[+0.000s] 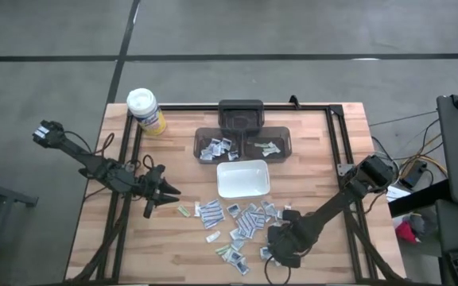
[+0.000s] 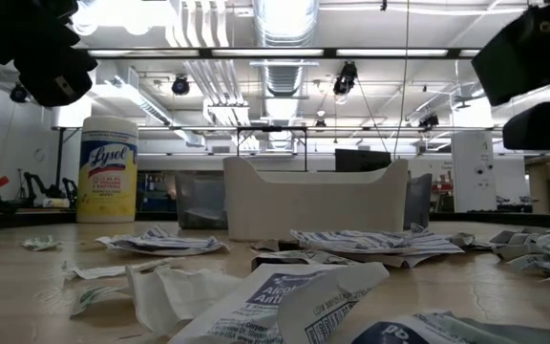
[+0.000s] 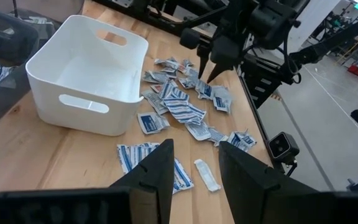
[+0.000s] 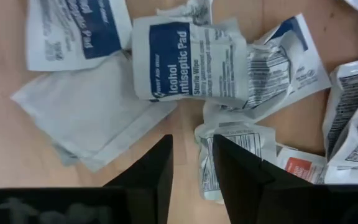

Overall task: Pick & Place First Aid Supplies
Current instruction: Put the alcohol pad into the bottom left black bin

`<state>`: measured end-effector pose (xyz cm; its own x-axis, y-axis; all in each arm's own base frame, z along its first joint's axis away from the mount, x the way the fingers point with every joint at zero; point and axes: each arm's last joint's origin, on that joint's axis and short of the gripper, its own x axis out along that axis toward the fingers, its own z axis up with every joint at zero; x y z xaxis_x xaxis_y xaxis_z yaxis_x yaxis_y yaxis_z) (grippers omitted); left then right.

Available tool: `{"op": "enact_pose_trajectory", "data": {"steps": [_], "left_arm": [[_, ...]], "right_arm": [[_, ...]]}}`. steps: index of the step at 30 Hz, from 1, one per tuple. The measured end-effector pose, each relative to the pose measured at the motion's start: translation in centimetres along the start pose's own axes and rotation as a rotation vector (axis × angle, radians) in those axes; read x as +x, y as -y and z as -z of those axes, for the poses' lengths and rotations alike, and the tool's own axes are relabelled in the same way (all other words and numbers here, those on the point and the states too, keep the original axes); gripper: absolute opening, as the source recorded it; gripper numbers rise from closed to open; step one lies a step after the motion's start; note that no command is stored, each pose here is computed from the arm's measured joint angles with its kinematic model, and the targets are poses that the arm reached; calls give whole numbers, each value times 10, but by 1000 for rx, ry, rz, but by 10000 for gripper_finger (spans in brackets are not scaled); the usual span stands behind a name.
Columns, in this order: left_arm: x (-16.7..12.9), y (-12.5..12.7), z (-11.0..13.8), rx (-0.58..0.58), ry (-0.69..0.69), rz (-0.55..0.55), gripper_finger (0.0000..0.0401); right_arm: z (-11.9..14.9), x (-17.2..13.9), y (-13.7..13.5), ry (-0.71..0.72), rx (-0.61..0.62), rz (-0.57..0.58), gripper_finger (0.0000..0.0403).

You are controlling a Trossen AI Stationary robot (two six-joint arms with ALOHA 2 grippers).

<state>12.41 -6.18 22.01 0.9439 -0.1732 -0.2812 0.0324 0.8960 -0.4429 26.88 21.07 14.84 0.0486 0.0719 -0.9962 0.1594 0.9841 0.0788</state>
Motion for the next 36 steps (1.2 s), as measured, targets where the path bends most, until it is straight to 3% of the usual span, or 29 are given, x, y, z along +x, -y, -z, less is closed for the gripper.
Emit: {"op": "enact_pose_trajectory", "data": {"steps": [6,12,19,23,31,36], "left_arm": [[0,0,0,-2,0,0,119],[1,0,0,-2,-1,-1,119],[2,0,1,2,-10,-7,119],[3,0,2,4,-15,-9,119],[3,0,2,4,-14,-9,119],[3,0,1,1,-11,-8,119]], "right_arm": [[0,11,1,-16,2,24,101],[0,17,1,-26,29,34,66],[2,9,2,-20,64,26,14],[6,1,6,-45,92,37,9],[14,-33,10,-96,108,-82,8],[16,-62,11,-35,94,-202,8]]}}
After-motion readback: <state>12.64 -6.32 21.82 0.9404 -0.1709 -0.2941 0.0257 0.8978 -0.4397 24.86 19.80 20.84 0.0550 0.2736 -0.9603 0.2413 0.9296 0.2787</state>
